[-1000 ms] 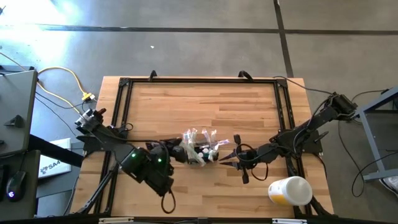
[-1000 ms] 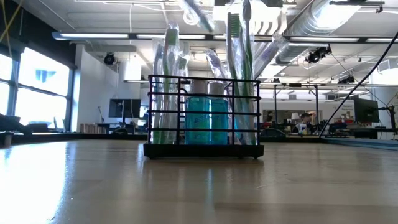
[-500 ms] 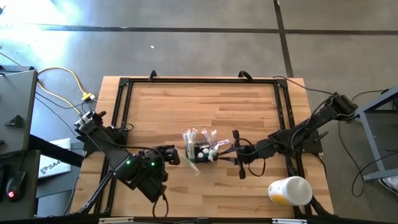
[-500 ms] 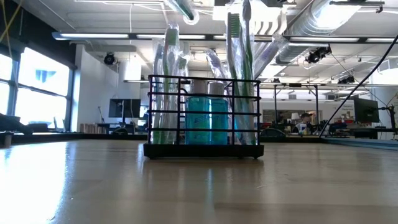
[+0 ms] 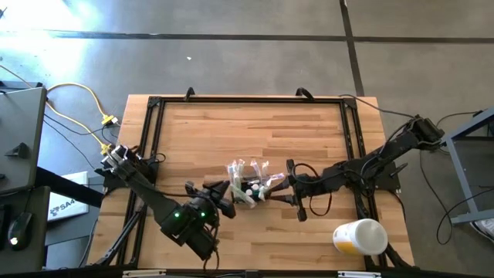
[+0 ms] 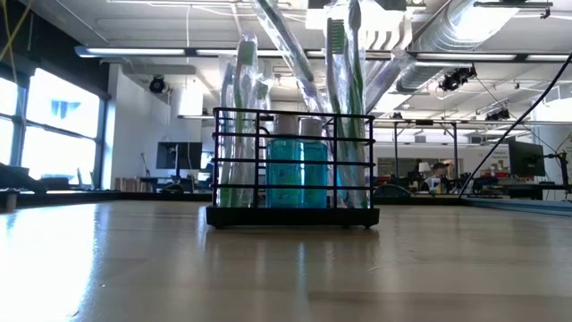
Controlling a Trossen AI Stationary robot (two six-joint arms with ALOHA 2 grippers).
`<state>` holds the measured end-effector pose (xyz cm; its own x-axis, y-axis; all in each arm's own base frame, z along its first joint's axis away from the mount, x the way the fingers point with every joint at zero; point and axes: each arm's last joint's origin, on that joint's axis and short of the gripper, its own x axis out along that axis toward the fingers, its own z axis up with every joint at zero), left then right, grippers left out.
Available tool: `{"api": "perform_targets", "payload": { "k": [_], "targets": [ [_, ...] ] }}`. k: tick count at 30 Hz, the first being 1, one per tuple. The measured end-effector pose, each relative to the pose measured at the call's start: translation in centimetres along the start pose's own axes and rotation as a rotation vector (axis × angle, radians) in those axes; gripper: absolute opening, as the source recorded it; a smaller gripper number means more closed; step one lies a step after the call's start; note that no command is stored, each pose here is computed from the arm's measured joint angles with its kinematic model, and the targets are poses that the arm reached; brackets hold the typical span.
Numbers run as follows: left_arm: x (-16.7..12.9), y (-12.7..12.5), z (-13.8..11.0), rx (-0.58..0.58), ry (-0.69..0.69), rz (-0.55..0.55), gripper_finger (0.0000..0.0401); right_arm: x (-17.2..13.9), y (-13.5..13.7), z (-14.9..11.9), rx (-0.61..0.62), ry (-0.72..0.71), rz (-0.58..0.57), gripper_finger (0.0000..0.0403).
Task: Pick & Place toothbrushing station
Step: Put the green toothbrush into the wire organizer
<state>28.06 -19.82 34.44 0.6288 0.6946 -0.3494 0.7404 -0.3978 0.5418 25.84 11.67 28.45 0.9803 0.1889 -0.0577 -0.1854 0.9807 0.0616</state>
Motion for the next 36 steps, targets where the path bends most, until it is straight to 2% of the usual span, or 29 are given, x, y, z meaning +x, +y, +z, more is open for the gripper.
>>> {"api": "perform_targets", "payload": {
  "k": [9,13,20,32,36],
  "targets": [
    [-0.8,1.2,1.2,0.010,-0.021,0.025,0.0004,0.4,0.0,0.2,0.062,-0.008,0.019,0.0212],
    [-1.6,2.1,1.1,-0.004,-0.049,0.045,0.0004,1.8,0.1,0.2,0.050,0.044,0.004,0.0248],
    [-1.3,2.7,0.5,-0.008,-0.044,0.043,0.0004,4.9,0.7,0.6,0.027,0.121,-0.009,0.0253],
    [-1.4,3.1,0.7,-0.025,-0.035,0.067,0.0004,6.9,0.3,-0.7,0.080,0.173,-0.032,0.0251],
    [-1.4,3.1,0.7,-0.031,-0.035,0.070,0.0004,7.1,0.1,-0.9,0.108,0.185,0.006,0.0251]
  ]
}}
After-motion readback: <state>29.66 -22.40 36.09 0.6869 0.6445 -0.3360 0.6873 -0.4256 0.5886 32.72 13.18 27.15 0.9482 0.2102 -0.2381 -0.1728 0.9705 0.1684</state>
